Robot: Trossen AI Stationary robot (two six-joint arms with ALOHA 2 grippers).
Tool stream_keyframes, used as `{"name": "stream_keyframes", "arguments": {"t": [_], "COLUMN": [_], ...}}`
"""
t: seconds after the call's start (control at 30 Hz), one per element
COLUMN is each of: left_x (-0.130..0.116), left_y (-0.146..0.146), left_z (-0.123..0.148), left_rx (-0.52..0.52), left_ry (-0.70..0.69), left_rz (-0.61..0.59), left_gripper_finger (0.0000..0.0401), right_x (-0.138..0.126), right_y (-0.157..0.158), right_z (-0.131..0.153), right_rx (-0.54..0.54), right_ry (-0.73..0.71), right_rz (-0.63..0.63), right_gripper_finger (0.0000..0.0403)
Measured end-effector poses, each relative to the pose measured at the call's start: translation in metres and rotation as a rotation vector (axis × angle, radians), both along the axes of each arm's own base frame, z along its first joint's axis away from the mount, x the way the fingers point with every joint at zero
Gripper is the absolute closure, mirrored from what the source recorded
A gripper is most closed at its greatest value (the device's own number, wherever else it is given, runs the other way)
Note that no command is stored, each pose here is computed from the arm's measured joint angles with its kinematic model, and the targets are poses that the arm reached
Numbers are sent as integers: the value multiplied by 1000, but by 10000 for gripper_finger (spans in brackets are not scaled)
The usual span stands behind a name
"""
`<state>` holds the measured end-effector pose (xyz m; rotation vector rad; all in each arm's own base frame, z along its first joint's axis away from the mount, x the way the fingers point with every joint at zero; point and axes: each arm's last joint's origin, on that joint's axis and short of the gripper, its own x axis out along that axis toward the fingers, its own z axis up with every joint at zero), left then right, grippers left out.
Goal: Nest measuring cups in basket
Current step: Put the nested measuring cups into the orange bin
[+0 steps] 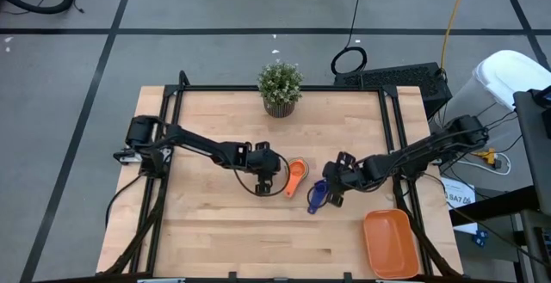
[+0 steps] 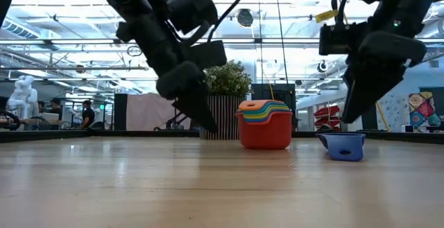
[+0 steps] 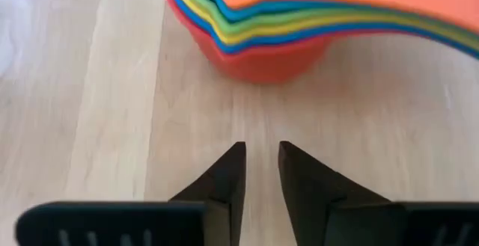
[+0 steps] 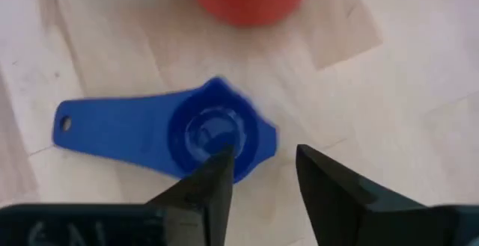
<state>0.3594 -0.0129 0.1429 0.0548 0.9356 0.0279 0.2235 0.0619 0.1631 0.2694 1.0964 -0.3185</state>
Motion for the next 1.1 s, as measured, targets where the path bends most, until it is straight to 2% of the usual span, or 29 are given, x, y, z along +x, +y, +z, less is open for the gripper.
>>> {"name": "stream_keyframes", "arguments": {"t": [0.27, 0.47, 0.6, 0.73, 0.9, 1.1], "left_x": [-2, -2, -3, -6, -13, -29], "left_y": [1, 2, 2, 3, 3, 2], "left_z": [6, 5, 10, 24, 48, 76], "left_rx": [22, 39, 43, 46, 53, 56], "left_ry": [-4, -3, -12, -43, -102, -139], "left_rz": [2, 5, 3, 2, 18, 34], "left_gripper_finger": [313, 313, 313, 313, 313, 313], "right_x": [-6, -6, -12, -16, -16, -16], "right_y": [-2, -3, -8, -10, -11, -12], "right_z": [-15, -29, -39, -42, -43, -42], "right_rx": [81, 164, 179, 158, 107, 48], "right_ry": [1, -119, -131, -118, -113, -123], "right_rz": [-94, -128, -160, -143, -85, -71], "right_gripper_finger": [259, 263, 274, 303, 388, 399]}}
